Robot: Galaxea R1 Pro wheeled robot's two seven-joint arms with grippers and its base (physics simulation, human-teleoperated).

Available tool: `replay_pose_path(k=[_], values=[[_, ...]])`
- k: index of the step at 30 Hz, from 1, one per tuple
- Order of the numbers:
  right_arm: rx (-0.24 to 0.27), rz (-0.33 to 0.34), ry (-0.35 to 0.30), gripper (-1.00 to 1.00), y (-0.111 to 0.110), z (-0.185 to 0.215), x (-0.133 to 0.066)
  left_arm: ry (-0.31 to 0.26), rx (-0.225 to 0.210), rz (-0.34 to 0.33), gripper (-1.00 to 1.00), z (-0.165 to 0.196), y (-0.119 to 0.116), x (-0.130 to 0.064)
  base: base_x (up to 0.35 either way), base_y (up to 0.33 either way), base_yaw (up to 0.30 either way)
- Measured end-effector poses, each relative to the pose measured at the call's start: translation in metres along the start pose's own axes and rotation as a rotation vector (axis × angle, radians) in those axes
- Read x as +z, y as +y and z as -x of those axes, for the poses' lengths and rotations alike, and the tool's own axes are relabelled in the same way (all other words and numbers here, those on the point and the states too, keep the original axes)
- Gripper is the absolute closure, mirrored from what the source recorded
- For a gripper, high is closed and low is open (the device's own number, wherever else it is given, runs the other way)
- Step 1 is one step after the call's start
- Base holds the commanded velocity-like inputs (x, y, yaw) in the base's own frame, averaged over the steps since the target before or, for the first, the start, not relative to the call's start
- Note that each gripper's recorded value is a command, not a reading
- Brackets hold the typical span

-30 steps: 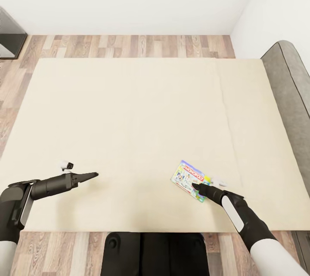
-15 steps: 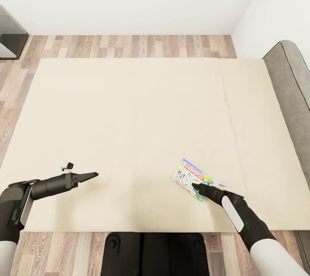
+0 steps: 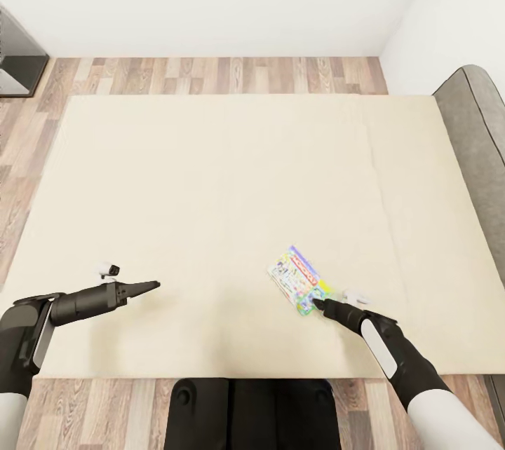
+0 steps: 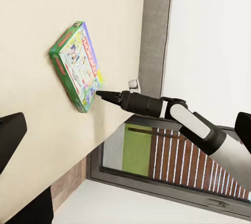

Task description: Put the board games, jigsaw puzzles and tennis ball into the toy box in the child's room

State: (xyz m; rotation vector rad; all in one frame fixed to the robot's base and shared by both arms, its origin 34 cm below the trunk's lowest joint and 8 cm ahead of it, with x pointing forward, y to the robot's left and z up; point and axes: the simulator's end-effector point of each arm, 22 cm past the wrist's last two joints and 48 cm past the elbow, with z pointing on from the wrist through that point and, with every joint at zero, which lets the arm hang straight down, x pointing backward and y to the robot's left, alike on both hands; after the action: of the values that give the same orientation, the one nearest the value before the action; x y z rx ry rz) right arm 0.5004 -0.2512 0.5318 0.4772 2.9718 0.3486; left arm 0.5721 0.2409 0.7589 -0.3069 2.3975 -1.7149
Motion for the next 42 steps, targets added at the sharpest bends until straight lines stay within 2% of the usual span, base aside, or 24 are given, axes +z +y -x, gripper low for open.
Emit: replay_pose_path(k=[29, 34, 42], values=[[-0.001, 0.002, -0.004, -1.00, 0.001, 0.002, 0.000, -0.001, 0.000, 0.000, -1.00, 0.000, 0.000, 0.000, -0.001, 0.009, 0.000], [0.001, 0.010, -0.009, -1.00, 0.008, 0.007, 0.001, -0.003, 0.001, 0.002, -1.00, 0.001, 0.000, -0.002, 0.000, 0.000, 0.000], [-0.016, 0.045, -0.003, -1.00, 0.041, 0.064, -0.002, -0.005, 0.001, 0.005, -1.00, 0.002, 0.001, -0.004, 0.000, 0.000, 0.000]])
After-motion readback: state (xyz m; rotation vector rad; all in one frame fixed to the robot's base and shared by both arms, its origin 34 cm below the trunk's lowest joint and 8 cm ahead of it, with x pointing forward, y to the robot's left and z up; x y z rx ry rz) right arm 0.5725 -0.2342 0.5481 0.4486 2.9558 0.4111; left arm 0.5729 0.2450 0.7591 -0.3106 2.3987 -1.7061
